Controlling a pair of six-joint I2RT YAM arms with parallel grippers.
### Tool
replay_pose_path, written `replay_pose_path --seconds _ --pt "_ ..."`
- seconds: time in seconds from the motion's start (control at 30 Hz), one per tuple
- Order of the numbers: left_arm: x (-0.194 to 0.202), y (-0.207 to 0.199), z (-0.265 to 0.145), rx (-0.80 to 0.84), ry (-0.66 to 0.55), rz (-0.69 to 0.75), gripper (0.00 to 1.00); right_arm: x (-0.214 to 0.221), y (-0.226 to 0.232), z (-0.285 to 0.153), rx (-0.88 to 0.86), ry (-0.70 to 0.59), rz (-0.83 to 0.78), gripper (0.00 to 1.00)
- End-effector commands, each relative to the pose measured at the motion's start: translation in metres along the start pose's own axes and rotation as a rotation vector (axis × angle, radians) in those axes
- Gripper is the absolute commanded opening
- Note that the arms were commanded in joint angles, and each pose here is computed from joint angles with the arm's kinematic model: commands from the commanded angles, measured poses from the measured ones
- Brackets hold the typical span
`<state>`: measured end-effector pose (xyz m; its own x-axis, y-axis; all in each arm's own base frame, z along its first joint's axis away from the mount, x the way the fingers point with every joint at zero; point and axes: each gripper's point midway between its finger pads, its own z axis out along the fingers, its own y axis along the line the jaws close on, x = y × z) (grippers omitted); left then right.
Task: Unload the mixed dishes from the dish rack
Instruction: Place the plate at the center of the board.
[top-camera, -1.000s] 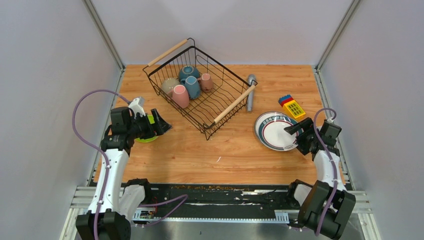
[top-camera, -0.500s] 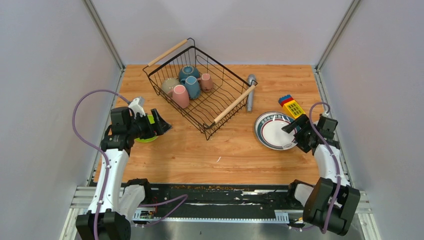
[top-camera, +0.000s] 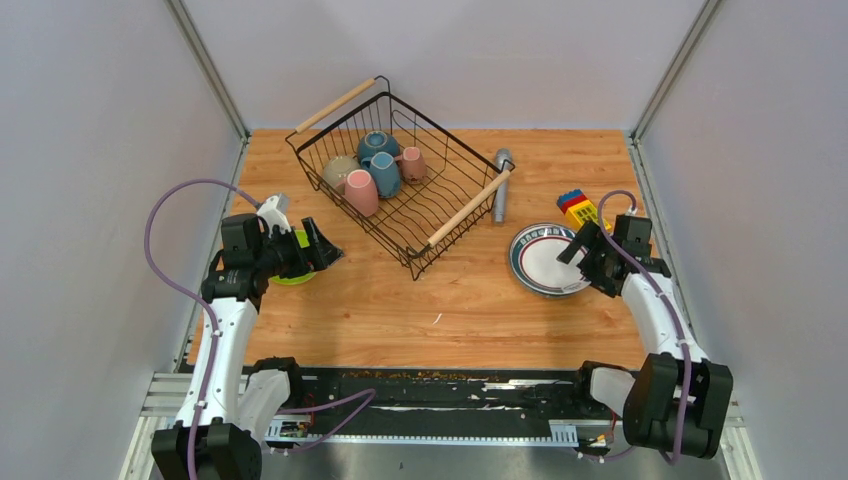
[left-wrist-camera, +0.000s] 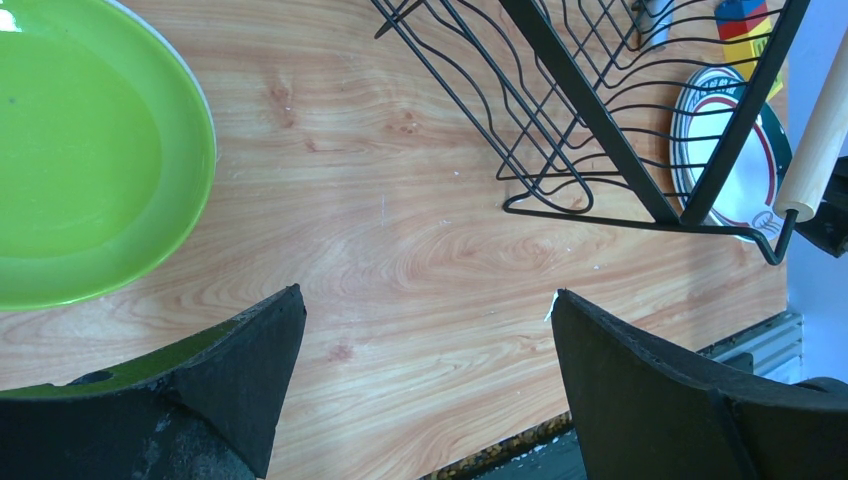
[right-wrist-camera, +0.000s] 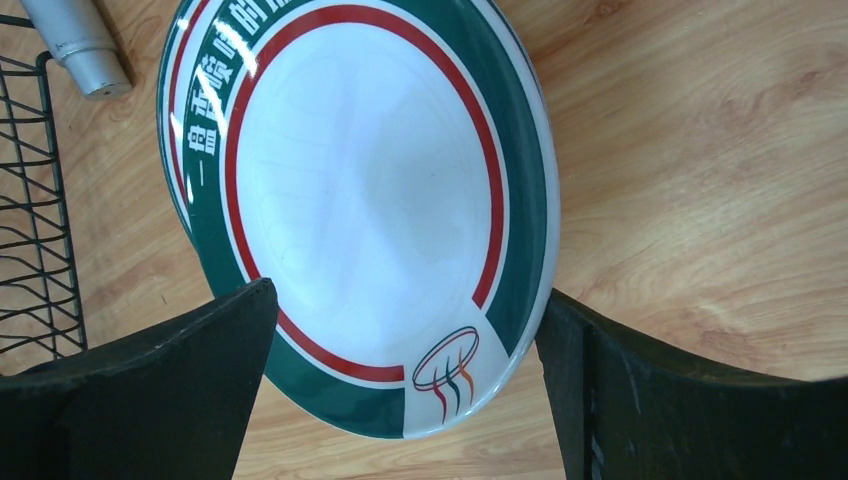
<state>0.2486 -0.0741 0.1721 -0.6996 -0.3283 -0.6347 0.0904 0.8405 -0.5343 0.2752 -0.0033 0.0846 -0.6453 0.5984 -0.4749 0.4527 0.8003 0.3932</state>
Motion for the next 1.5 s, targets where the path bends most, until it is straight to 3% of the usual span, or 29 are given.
replay_pose_path --seconds 0.0,0.37,0.7,0.93,1.23,1.47 --pt "-0.006 -0.004 -0.002 0.015 -0.028 0.016 1.00 -0.019 0.003 -0.010 0.050 -0.051 -0.059 1.00" --pt "-0.008 -0.003 -0.004 0.007 -0.042 0.027 1.00 -0.001 0.006 -0.002 0.076 0.042 -0.090 1.00" --pt "-0.023 0.005 -0.012 -0.089 -0.076 0.067 1.00 -0.039 0.047 -0.073 -0.114 -0.202 -0.159 1.00" --pt "-0.064 -0.017 -0.017 -0.152 -0.103 0.182 1.00 -0.048 0.067 -0.122 -0.238 -0.357 -0.226 1.00" --pt "-0.100 -0.046 0.023 -0.171 -0.006 0.330 1.00 -0.046 0.080 -0.177 -0.349 -0.566 -0.380 1.00" --pt "-0.128 -0.054 0.054 -0.192 0.051 0.410 1.00 -0.044 0.066 -0.196 -0.295 -0.714 -0.478 1.00"
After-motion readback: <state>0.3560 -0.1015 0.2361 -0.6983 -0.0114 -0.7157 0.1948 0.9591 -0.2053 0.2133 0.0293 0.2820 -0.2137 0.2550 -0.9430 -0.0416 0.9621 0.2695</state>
